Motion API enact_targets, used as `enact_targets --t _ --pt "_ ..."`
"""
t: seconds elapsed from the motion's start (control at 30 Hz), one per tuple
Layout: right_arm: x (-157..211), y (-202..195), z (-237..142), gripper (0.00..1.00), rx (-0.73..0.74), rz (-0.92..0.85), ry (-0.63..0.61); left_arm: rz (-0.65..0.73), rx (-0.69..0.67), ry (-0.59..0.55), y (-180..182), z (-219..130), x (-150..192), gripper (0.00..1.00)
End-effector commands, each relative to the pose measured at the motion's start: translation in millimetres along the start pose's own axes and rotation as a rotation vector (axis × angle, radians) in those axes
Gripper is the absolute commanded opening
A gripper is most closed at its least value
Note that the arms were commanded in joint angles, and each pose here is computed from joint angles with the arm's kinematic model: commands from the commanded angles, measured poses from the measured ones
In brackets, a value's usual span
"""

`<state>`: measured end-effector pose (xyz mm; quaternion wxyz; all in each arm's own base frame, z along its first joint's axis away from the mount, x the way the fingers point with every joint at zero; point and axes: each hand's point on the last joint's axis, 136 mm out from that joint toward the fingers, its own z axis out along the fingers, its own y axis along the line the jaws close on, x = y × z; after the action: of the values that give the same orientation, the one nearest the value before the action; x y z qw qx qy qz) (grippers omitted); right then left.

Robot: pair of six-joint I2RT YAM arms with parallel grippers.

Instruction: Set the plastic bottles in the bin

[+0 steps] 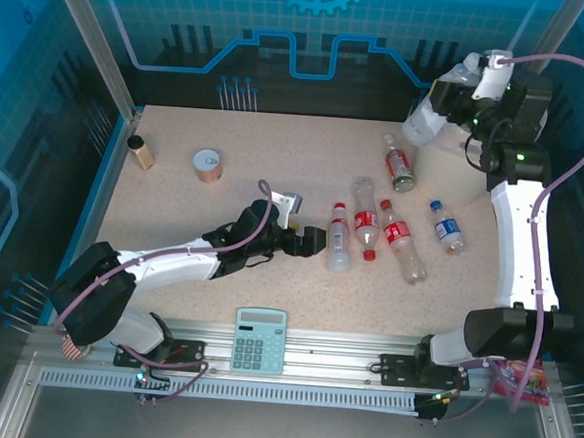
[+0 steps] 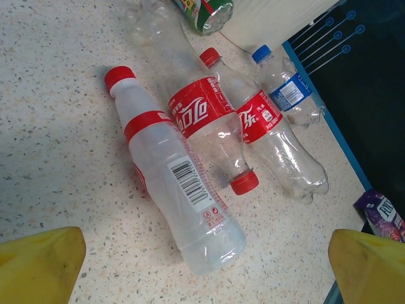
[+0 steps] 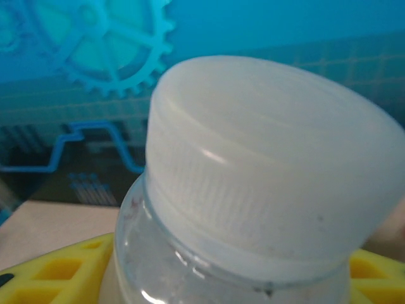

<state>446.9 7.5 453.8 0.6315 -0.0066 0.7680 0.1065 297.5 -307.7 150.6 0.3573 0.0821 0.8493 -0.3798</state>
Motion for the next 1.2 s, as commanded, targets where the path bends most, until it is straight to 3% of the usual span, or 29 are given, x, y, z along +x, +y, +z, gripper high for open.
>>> enact_targets --t 0.0,0.17,0.37,1.17 --pt "-35.7 -36.1 -5.2 0.44 0.168 -0.084 -0.18 -0.008 0.022 -0.003 -4.0 3.0 -3.3 0.99" --pt "-49.6 -67.0 -2.4 0.35 0.267 -0.111 -0.283 -0.012 0.029 0.002 -5.6 5.1 -3.2 0.99" --pt "-52.3 -98.7 -2.8 0.32 0.332 -0.083 -0.315 -0.019 0.029 0.007 -4.9 6.3 -1.6 0.99" --pt "40.6 -187.0 65.0 0.3 0.62 -0.356 0.063 -0.04 0.02 0.027 2.0 8.8 8.3 0.99"
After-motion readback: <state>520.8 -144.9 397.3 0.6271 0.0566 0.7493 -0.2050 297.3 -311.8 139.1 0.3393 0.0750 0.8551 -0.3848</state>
